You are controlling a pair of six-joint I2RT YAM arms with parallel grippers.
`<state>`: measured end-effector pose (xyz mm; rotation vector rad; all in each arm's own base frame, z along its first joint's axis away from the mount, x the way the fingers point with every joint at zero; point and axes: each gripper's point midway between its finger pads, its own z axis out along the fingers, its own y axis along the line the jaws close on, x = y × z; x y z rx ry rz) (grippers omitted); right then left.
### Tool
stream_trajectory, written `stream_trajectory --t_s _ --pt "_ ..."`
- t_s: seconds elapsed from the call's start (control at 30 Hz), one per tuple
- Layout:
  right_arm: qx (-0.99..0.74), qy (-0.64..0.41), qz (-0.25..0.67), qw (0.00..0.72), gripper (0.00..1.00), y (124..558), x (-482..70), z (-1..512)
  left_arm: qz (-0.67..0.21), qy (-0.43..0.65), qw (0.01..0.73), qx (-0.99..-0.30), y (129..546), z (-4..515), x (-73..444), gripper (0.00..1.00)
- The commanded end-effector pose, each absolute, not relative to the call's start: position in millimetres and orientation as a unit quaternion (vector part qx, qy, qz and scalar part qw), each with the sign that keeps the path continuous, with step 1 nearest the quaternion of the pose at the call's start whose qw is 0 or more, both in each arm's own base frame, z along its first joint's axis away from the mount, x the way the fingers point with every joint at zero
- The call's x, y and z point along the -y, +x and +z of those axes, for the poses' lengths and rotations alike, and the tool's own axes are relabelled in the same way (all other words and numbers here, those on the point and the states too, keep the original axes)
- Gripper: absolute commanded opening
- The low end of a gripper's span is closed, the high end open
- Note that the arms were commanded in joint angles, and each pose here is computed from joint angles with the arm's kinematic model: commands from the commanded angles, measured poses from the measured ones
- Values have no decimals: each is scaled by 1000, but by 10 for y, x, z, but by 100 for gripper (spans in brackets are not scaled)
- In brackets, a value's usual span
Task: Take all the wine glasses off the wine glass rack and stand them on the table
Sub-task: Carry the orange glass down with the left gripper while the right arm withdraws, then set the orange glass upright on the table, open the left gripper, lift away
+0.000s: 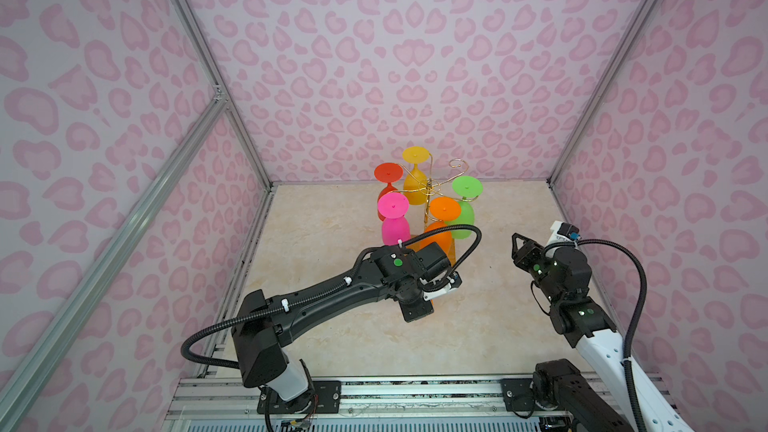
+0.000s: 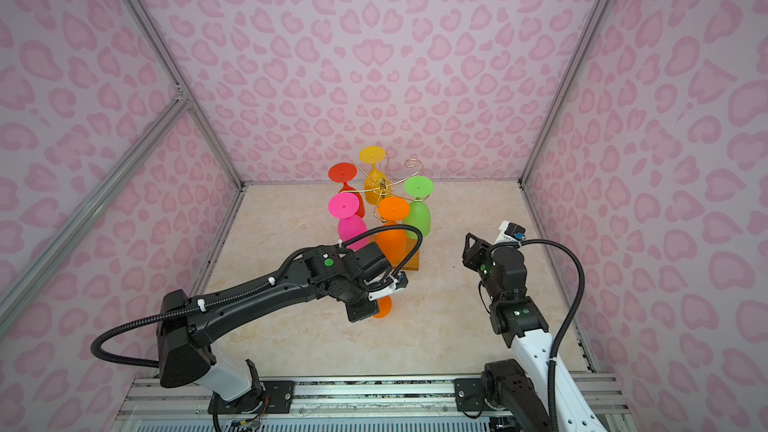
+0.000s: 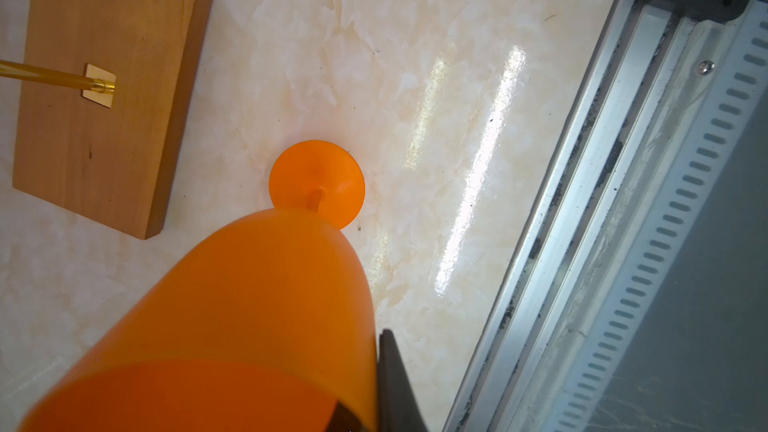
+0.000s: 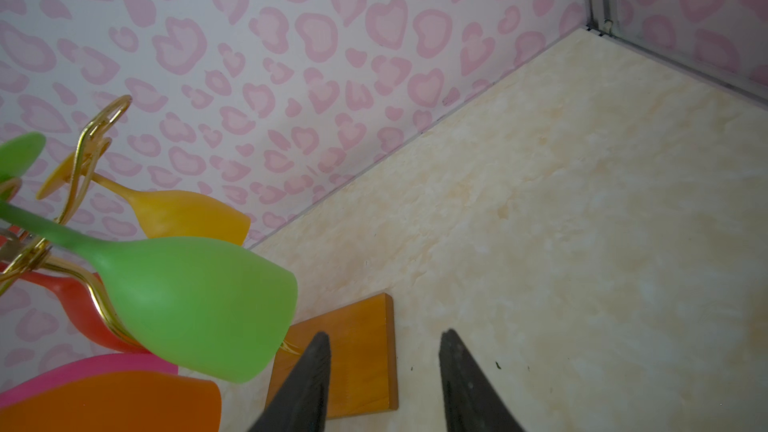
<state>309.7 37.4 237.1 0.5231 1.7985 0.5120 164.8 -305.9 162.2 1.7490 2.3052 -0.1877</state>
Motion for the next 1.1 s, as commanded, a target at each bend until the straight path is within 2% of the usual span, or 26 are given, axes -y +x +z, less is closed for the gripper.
stream_trajectory --t_s 0.0,0.3,0.57,0.8,0.87,0.97,1.07 --pt "-741 254 180 595 44 3035 -164 2412 -56 604 107 -788 1639 1588 3058 2" --pt "-722 275 159 615 45 2886 -11 2450 -36 605 73 -792 1639 1463 3062 2" --pt "-717 281 166 616 46 2884 -10 2446 -34 600 73 -796 1654 1553 3081 22" --pt "-712 277 179 620 47 2929 -50 2547 -54 600 115 -790 1660 1900 3163 35" --pt "-708 273 190 624 47 2948 -83 2625 -59 600 133 -787 1662 2035 3188 35" --pt "-702 252 216 630 46 3008 -189 2818 -79 594 177 -780 1674 2318 3210 49" --pt "-704 226 246 626 46 3105 -337 3025 -105 581 251 -767 1707 2695 3215 52"
